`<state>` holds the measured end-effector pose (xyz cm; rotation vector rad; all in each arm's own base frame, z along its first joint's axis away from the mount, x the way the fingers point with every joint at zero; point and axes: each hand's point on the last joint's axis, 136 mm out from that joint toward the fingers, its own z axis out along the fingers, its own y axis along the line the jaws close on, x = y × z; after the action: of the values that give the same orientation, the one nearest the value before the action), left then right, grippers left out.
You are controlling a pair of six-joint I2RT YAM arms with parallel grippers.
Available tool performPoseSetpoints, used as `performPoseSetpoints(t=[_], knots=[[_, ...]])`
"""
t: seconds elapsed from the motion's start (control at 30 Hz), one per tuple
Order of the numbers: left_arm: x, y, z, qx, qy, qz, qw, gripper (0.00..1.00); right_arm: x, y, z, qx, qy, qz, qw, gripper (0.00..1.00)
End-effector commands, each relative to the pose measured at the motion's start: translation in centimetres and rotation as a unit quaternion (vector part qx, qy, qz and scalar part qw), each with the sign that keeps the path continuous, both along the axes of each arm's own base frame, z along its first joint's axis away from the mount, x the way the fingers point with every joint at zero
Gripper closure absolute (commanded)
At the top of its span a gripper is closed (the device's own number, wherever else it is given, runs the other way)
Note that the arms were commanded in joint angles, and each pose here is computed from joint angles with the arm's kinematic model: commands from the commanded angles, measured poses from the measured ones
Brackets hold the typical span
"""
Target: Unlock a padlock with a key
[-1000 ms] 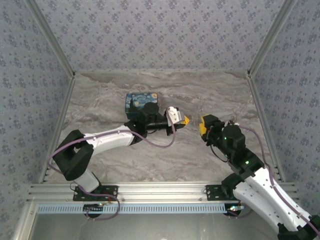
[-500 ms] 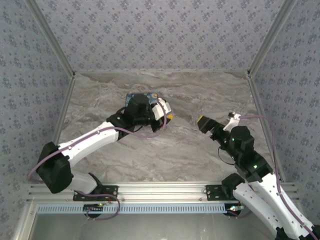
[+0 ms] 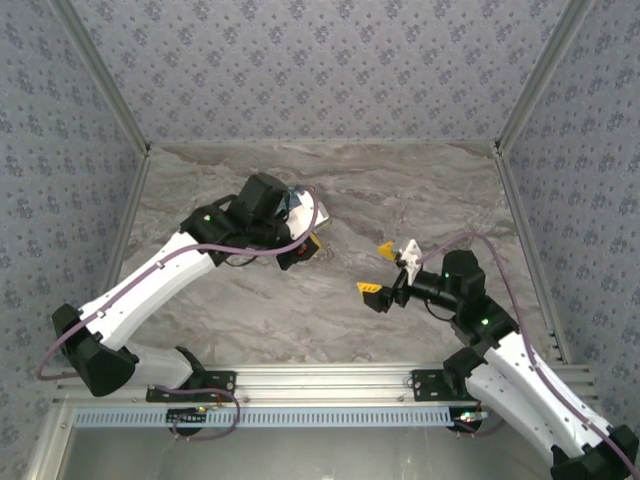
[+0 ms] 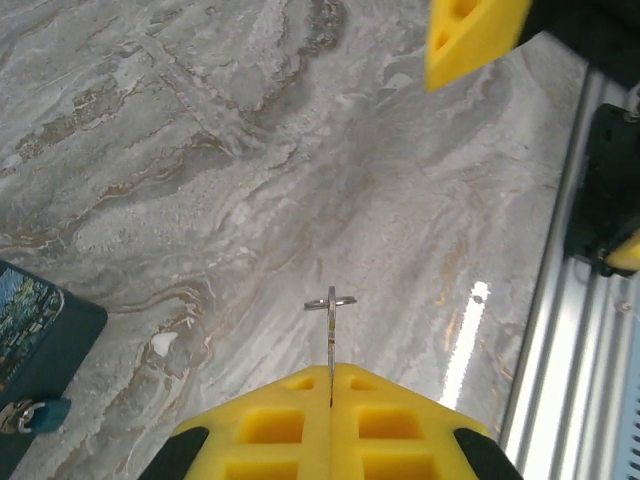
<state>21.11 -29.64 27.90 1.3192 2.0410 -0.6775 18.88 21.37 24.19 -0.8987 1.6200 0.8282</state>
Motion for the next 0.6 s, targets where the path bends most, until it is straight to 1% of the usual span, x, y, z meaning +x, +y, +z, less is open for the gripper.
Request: performPoseSetpoints(t=[0.0, 0.1, 0.27, 0.47, 0.57], knots=[[-2.2, 1.2, 0.5, 0.026, 0.047, -0.022, 0.998, 1.00, -0.9, 2.3, 2.6, 0.033, -0.076, 0.082, 0.993, 0.09], [-2.5, 1.4, 0.9, 0.029, 0.044, -0.028, 0.998, 1.00, -0.4, 3.9, 2.5, 0.031, -0.064, 0.112, 0.991, 0.16], [-2.5, 1.4, 0.7, 0.031, 0.040, -0.037, 0.998, 1.00, 0.7, 5.8, 3.6, 0.060, -0.064, 0.130, 0.988, 0.23], [-2.6, 1.2, 0.5, 0.031, 0.039, -0.047, 0.998, 1.00, 1.4, 7.7, 3.7, 0.055, -0.053, 0.157, 0.985, 0.35], [-2.6, 1.2, 0.5, 0.032, 0.036, -0.048, 0.998, 1.00, 1.6, 8.3, 3.9, 0.056, -0.048, 0.166, 0.983, 0.38]])
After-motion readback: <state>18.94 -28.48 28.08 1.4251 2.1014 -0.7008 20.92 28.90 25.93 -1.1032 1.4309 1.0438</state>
